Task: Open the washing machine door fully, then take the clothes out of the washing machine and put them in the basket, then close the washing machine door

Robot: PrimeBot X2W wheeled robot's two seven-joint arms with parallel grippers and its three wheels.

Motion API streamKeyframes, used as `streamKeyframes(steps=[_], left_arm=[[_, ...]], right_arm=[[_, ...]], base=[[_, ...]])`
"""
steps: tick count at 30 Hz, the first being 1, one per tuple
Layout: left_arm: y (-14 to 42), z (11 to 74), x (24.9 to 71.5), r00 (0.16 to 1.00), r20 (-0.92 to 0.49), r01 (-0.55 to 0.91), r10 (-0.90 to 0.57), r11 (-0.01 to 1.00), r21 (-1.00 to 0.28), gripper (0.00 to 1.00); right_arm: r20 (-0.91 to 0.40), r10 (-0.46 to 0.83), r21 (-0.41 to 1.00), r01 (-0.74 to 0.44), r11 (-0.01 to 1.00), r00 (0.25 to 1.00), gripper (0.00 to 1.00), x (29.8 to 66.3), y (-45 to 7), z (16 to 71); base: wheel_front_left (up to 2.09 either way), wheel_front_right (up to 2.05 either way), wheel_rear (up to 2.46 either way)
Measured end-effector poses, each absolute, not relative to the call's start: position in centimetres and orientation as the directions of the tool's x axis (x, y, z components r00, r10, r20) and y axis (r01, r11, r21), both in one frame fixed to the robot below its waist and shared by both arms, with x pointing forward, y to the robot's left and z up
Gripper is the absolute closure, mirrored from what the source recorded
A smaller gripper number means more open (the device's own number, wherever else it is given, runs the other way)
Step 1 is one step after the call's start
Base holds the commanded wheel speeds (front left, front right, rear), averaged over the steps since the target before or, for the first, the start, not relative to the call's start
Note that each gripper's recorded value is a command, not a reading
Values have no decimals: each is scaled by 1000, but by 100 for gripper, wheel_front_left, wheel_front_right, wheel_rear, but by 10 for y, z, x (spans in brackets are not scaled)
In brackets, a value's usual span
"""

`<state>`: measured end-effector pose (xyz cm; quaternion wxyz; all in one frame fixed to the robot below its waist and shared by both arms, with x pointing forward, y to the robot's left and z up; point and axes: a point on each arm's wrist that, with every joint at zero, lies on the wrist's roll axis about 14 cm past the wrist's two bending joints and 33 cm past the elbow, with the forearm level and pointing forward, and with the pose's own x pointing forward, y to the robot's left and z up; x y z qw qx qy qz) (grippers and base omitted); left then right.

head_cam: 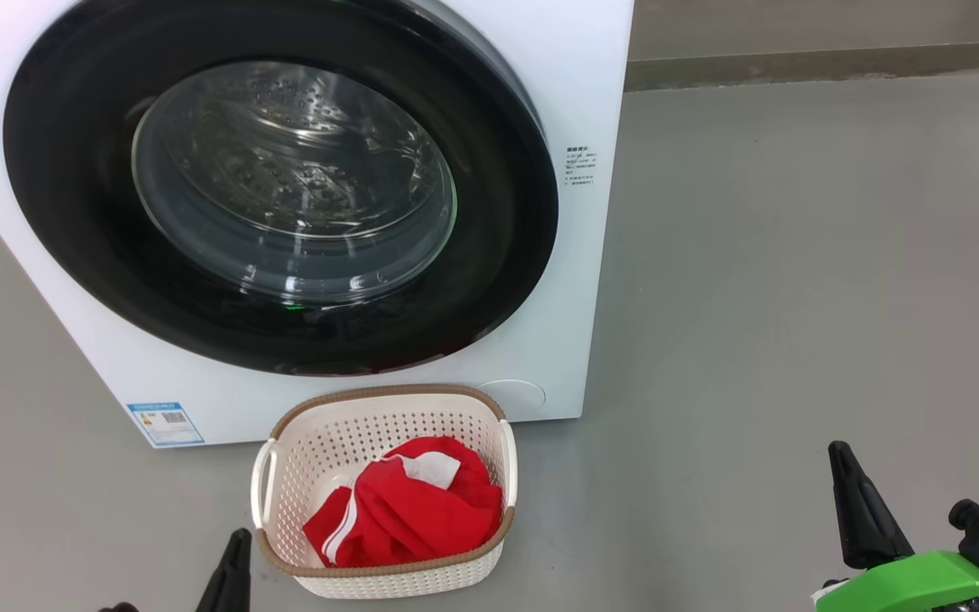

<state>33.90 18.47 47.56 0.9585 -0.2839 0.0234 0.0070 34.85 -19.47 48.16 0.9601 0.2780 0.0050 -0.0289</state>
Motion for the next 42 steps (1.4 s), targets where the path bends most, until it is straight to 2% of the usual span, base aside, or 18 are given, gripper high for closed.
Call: streamKeyframes(steps=[17, 42], left_arm=[[188, 473, 345, 997, -76, -61, 13, 739, -671, 100], [190, 472, 355, 995, -103, -94, 14, 536, -839, 100]], right_arm=[[-54, -63, 671, 83, 737, 997, 100, 353, -197, 479], [-96, -71, 839, 119, 531, 993, 100, 357, -203, 473]], base=[[0, 0, 0], [0, 0, 0]])
